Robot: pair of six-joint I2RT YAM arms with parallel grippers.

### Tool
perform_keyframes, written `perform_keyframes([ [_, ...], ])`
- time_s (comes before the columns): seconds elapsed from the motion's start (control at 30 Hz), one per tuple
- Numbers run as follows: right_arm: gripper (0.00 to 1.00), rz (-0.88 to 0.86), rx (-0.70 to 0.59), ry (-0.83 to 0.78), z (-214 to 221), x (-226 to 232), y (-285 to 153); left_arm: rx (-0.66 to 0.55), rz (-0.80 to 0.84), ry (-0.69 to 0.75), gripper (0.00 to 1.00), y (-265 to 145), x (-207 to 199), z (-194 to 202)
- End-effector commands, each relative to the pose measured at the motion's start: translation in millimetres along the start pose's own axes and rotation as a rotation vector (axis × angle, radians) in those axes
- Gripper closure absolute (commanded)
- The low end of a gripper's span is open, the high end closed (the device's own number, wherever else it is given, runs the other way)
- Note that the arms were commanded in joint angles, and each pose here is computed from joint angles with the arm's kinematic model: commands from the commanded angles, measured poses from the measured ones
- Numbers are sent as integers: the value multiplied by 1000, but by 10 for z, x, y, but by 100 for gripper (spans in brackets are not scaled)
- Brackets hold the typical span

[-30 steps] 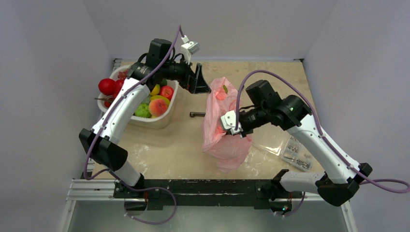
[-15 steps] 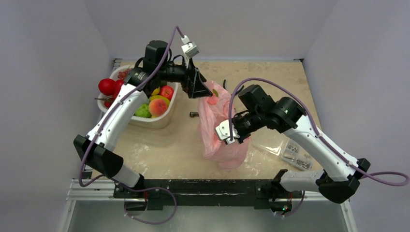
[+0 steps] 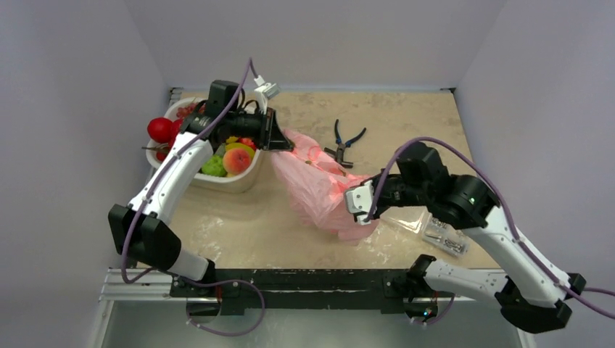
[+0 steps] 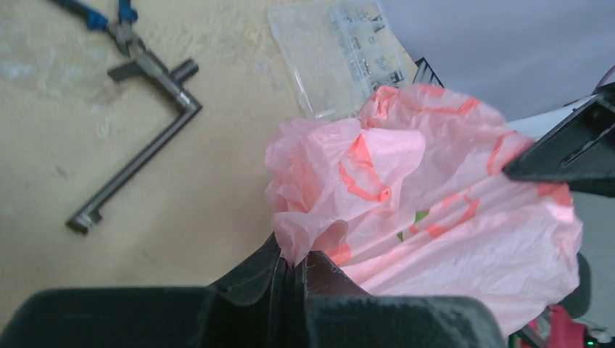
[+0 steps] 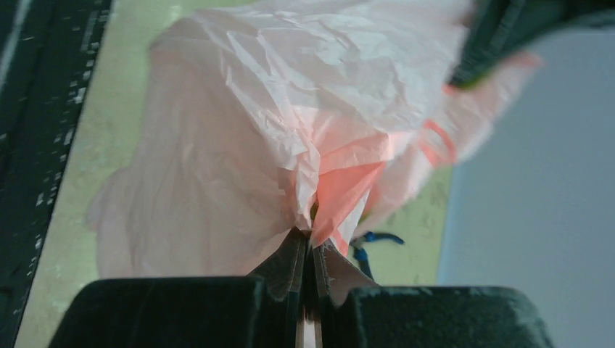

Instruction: Place the fake fruits into the plastic bag and tie a complex knot

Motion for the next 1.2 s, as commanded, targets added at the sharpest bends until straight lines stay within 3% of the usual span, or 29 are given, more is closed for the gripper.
perform_keyframes([
  [0.0,100,281,32,161,143,167,-345,-113,-254,-57,100,-451,144,103],
  [0.1,100,427,30,256,220,252,-510,-118,-281,-76,100,-520,159,187],
  [0.23,100,458,-93,393,114,259,-549,-148,-196,-156,100,-476,68,172],
  [0.27,91,466,-124,430,96,231,-553,-159,-187,-192,100,-466,57,166],
  [0.33,50,456,-179,506,34,224,-562,-195,-151,-276,100,-441,18,158],
  [0.37,36,425,-200,536,4,256,-556,-212,-145,-291,100,-444,-6,156],
  [0.43,21,357,-236,581,-42,340,-537,-239,-161,-331,100,-435,0,175],
  [0.6,2,317,-283,709,-28,428,-426,-258,-199,-429,100,-385,63,288],
  [0.8,1,287,-371,812,16,285,-17,-235,-227,-504,100,-351,94,456],
  [1.03,1,213,-413,891,68,95,510,-268,-235,-526,100,-357,91,375],
  [1.17,3,293,-311,882,300,95,763,-273,-178,-573,100,-315,86,388],
])
Point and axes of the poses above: each gripper's point midway between its finger pads, its own y axis out along the fingers, its own x axis along the line the jaws close on, z = x × y, the point moved 8 cm from there along -y, back along the fingers, and after that the axes turned 7 degrees about y, right-handed, at the moved point
